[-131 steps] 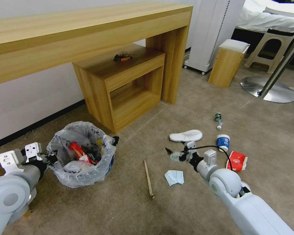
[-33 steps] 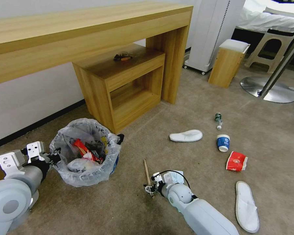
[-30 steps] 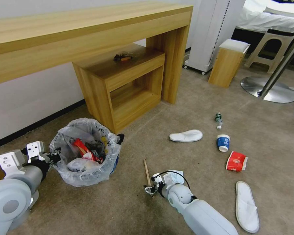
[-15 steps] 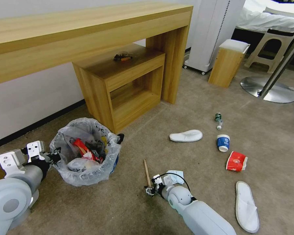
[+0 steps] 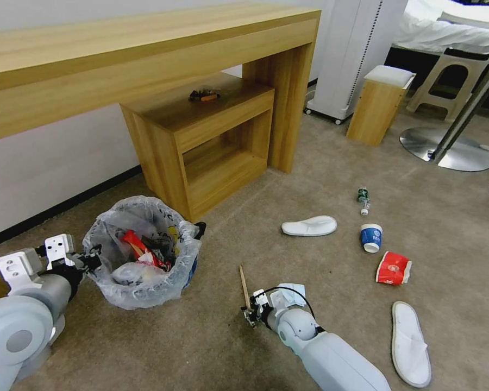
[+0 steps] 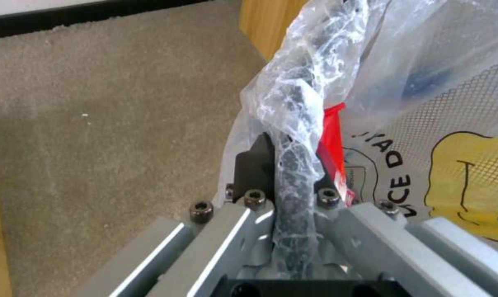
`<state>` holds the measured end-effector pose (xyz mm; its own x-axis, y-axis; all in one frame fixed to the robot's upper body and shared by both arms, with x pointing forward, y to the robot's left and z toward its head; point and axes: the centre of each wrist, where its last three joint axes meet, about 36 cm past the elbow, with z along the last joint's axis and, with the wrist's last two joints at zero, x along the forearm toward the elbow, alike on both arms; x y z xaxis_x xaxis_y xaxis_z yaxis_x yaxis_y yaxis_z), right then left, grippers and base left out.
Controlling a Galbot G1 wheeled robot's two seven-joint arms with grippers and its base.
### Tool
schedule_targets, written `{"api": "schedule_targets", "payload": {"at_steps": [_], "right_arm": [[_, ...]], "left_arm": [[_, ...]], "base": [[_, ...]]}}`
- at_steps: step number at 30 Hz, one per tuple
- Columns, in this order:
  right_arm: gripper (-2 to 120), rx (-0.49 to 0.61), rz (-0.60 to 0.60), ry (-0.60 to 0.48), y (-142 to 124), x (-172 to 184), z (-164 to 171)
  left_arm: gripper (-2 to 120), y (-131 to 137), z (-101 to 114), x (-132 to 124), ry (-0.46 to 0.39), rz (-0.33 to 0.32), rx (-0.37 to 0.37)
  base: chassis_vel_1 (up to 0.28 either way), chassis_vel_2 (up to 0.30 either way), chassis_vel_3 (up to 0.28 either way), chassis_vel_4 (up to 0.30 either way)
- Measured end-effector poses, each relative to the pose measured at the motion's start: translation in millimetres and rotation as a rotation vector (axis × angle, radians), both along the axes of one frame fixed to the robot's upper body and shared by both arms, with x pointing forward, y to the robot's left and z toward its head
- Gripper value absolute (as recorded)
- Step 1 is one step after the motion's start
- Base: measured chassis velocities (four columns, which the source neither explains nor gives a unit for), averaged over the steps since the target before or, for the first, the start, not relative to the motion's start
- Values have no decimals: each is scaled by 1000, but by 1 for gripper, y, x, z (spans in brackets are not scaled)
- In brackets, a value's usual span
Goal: Pick up the trash bin and place the garbage on the floor into it.
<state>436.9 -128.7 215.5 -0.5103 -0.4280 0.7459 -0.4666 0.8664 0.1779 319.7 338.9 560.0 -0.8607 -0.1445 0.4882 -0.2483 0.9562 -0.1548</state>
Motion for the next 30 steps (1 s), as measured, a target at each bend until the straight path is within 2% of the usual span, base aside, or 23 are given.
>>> {"api": "schedule_targets", "payload": {"at_steps": [6, 9, 10, 13, 25, 30], "right_arm": [[26, -9, -3, 0, -4, 0, -1], [15, -10, -6, -3, -6, 1, 1], [15, -10, -6, -3, -6, 1, 1], [1, -7, -6, -7, -6, 0, 2], [0, -13, -13, -10, -10, 1, 2], [0, 15, -20, -53, -15, 3, 8]], "left_arm": [[0, 0, 1, 0, -1, -2, 4], [0, 0, 1, 0, 0, -3, 5], [0, 0, 1, 0, 0, -3, 5], [0, 0, 1, 0, -1, -3, 6], [0, -1, 1, 0, -2, -5, 8], [0, -2, 0, 2, 0, -11, 7]], "base": [[0, 0, 0, 0], [0, 0, 0, 0], [0, 0, 0, 0], [0, 0, 0, 0], [0, 0, 0, 0], [0, 0, 0, 0]]}}
